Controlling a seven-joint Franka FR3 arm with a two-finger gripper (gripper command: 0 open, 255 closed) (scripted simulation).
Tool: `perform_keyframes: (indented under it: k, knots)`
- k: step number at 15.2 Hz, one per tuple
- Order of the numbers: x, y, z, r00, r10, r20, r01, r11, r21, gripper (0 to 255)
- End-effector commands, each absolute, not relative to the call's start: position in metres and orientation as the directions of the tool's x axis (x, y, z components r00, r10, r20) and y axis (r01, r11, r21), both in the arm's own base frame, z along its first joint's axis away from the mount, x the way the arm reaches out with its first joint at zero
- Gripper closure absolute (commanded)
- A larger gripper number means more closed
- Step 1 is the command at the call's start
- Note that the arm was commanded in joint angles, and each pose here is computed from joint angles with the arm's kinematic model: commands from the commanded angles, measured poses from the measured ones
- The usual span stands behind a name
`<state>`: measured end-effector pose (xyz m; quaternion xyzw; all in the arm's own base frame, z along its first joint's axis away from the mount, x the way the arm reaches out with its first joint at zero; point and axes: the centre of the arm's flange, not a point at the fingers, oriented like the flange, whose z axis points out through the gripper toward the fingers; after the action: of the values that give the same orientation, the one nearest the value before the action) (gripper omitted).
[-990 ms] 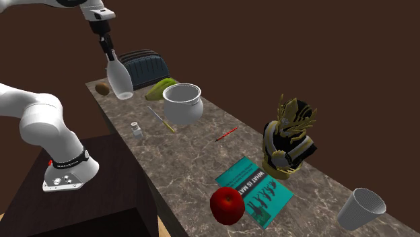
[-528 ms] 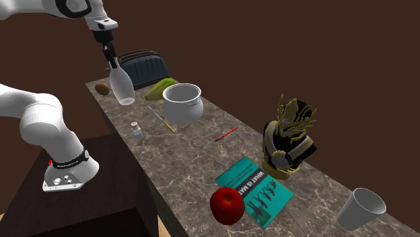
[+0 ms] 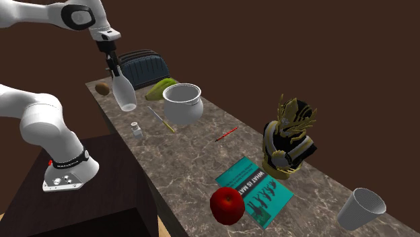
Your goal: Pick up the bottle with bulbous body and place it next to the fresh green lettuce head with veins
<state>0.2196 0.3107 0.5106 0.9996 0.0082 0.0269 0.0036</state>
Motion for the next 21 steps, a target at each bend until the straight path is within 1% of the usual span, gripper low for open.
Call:
perform_keyframes:
  k: [1,13,21]
  knots:
    - [0.22,0.311,0.501,0.998,0.016,0.054,0.016,-1.0,0.007,255]
    - [0.22,0.311,0.437,0.998,0.016,0.054,0.016,-1.0,0.007,255]
    - [0.22,0.311,0.435,0.998,0.016,0.054,0.016,-1.0,0.007,255]
